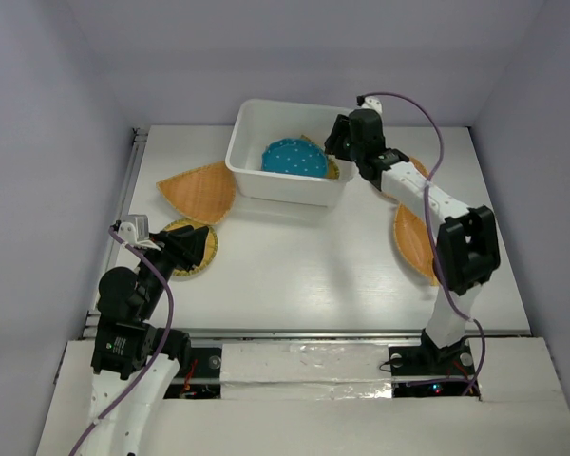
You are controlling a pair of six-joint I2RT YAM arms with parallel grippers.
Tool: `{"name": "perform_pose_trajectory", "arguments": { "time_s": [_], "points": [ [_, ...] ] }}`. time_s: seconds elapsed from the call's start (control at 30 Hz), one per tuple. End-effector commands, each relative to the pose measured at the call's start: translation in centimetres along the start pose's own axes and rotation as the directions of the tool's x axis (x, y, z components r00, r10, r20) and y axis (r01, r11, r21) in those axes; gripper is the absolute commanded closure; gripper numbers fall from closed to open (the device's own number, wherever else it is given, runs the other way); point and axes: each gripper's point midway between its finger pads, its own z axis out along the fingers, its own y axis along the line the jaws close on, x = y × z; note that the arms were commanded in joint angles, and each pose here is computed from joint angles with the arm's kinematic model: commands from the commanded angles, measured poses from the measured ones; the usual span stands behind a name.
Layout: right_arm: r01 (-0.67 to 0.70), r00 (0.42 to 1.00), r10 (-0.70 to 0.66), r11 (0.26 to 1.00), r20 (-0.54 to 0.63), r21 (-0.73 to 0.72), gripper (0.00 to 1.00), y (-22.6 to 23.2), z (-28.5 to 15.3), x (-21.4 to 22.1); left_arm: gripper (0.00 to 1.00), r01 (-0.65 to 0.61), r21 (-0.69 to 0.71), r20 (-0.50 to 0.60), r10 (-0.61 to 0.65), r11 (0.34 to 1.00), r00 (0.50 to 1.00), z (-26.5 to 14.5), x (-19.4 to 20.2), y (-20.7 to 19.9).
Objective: Place the plates into the plastic bin on the countertop
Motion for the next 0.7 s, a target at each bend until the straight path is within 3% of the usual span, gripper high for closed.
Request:
{"name": "perform_pose_trajectory", "arguments": {
  "time_s": [0.0,0.07,0.1,0.13,0.23,0.33,0.37,0.47,0.67],
  "points": [
    [-0.021,0.984,0.037,0.996,0.175,-0.09,0.5,2.1,-4.8,-6.3,0.58,-0.005,0.026,0.024,0.004,1.0,1.0,0.0,-0.5,-0.5],
    [-0.024,0.976,0.055,0.989,0.21,-0.148,0.7,2.7,-8.1,-7.6,0.58,-0.005,0.028,0.023,0.005,1.0,1.0,0.0,-0.5,-0.6],
    [-0.025,0.97,0.069,0.983,0.235,-0.184,0.91,3.2,-9.3,-8.3,0.58,-0.005,0.027,0.024,0.005,1.0,1.0,0.0,-0.5,-0.5],
    [-0.022,0.966,0.081,0.972,0.245,-0.235,0.98,3.9,-10.5,-8.6,0.58,-0.005,0.028,0.025,0.005,1.0,1.0,0.0,-0.5,-0.6],
    [-0.024,0.972,0.103,0.938,0.212,-0.346,1.0,6.2,-13.8,-6.3,0.61,-0.004,0.026,0.028,0.003,1.0,1.0,-0.1,-0.6,-0.5],
    [-0.028,0.991,0.086,0.876,0.099,-0.482,1.0,11.2,-15.8,0.1,0.76,-0.005,0.016,0.029,0.004,1.0,1.0,-0.1,-0.6,-0.4],
    [-0.03,0.998,0.057,0.851,0.034,-0.525,1.0,13.8,-16.3,3.9,0.92,-0.004,0.007,0.029,0.004,1.0,1.0,0.0,-0.7,-0.3],
    [-0.06,0.998,0.03,0.816,-0.061,-0.576,1.0,17.6,-17.0,9.0,1.0,-0.003,-0.006,0.03,0.003,1.0,1.0,-0.1,-0.8,-0.1],
    [-0.166,0.969,0.015,0.776,-0.245,-0.609,0.96,24.1,-17.1,20.1,1.0,0.0,-0.02,0.039,0.0,1.0,0.999,-0.2,-0.9,0.1]
  ]
}}
